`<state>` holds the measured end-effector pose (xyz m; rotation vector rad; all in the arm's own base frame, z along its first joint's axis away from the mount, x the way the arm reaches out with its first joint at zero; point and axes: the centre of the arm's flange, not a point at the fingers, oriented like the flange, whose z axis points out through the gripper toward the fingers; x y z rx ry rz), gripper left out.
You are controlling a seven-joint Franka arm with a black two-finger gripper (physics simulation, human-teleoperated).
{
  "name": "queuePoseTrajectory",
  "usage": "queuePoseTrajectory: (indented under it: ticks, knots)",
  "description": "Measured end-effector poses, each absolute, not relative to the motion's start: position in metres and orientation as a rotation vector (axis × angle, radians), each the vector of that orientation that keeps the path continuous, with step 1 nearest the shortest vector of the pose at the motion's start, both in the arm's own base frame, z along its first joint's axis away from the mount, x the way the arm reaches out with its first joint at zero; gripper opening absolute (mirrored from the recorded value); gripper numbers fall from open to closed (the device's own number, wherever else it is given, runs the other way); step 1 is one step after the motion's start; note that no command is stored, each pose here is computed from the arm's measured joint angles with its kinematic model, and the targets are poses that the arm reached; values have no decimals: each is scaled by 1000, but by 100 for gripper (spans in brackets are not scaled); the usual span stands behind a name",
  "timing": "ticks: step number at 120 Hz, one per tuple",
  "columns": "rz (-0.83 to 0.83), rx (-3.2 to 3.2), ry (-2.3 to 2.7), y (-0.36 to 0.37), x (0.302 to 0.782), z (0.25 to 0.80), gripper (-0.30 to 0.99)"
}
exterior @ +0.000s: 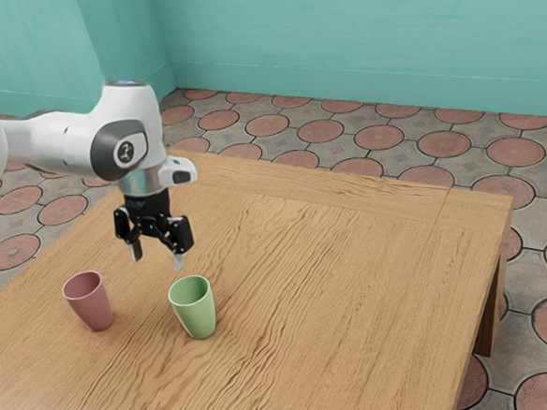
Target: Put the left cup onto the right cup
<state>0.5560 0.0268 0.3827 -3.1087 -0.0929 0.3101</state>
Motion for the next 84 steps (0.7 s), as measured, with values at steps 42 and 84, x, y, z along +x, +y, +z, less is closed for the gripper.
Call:
queuePoseTrajectory:
  ticks: [42, 84]
  knots:
    - [288, -3110, -234, 86, 549, 376, 69]
    - [287, -3109, -277, 128, 542, 374, 69]
